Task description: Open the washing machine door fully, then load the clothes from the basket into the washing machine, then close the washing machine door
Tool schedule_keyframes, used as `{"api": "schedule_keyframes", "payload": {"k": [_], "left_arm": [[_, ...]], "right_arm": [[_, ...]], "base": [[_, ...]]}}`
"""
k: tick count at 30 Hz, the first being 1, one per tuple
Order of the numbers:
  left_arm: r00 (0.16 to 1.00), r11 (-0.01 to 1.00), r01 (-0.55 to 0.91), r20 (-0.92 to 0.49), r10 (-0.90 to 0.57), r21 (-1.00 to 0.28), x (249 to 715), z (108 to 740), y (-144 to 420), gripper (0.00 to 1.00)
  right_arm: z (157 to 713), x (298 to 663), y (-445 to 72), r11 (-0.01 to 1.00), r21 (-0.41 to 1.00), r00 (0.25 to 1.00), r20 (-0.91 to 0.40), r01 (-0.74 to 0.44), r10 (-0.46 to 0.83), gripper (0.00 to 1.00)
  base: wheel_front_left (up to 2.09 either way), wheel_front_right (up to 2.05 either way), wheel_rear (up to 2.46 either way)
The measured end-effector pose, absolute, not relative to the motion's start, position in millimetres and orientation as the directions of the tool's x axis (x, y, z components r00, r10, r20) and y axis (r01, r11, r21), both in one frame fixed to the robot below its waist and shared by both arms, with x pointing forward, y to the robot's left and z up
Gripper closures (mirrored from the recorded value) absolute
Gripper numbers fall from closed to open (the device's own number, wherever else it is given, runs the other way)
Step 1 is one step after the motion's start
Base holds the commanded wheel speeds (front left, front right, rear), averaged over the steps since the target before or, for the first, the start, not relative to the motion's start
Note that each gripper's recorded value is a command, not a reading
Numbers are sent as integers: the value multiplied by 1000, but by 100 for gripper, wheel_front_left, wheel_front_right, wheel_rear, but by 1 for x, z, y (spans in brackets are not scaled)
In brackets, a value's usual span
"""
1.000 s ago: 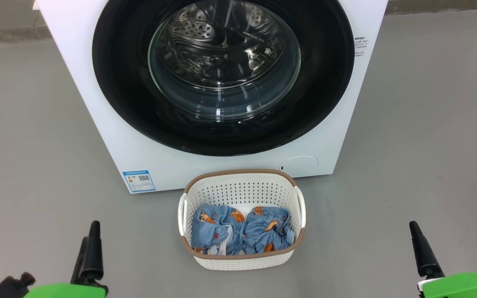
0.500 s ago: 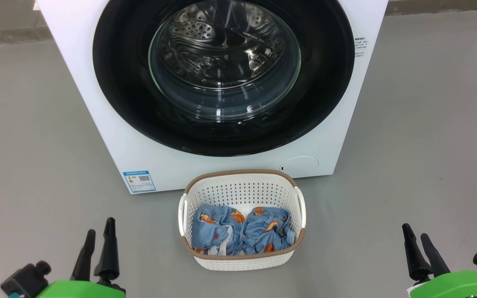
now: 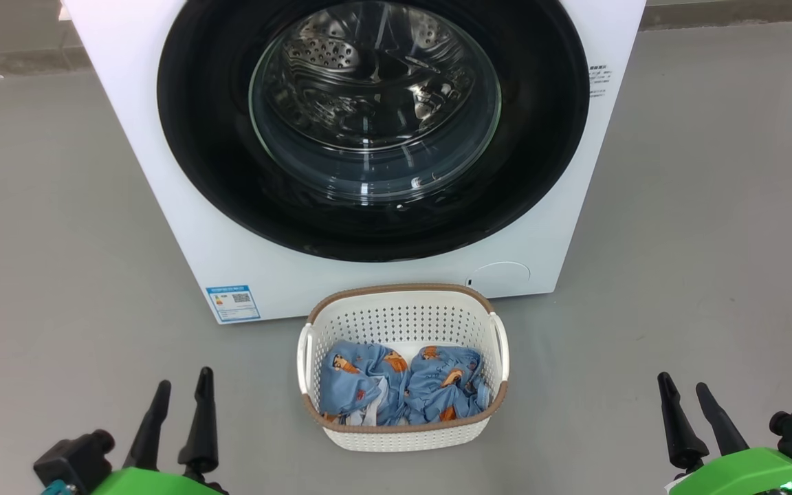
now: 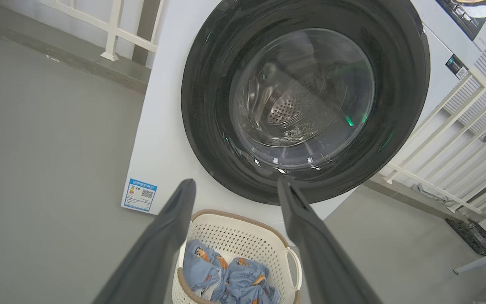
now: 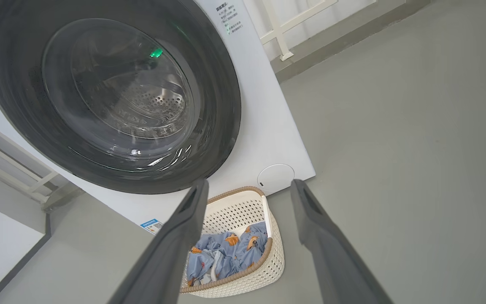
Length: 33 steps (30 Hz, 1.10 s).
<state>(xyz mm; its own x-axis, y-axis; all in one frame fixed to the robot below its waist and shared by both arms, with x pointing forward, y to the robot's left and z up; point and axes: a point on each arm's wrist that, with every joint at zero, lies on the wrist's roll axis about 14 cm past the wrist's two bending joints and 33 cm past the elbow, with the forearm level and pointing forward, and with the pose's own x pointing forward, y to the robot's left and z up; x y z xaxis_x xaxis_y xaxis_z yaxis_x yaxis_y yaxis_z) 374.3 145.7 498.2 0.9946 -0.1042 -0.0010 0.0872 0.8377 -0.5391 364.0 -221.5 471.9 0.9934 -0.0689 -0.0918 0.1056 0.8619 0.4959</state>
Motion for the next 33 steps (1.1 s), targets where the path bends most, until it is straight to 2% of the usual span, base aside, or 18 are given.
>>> {"api": "schedule_keyframes", "payload": {"k": [14,33], "left_arm": [[991,909,125,1,-135,-397,371,494,138,0],[986,956,168,36,-164,-239,371,497,132,0]], "right_arm": [[478,367,-211,935,350,997,-78,49,-23,0],[494,372,-175,980,176,995,-23,-88,93,0]], "base": [[0,0,0],[0,0,0]]}}
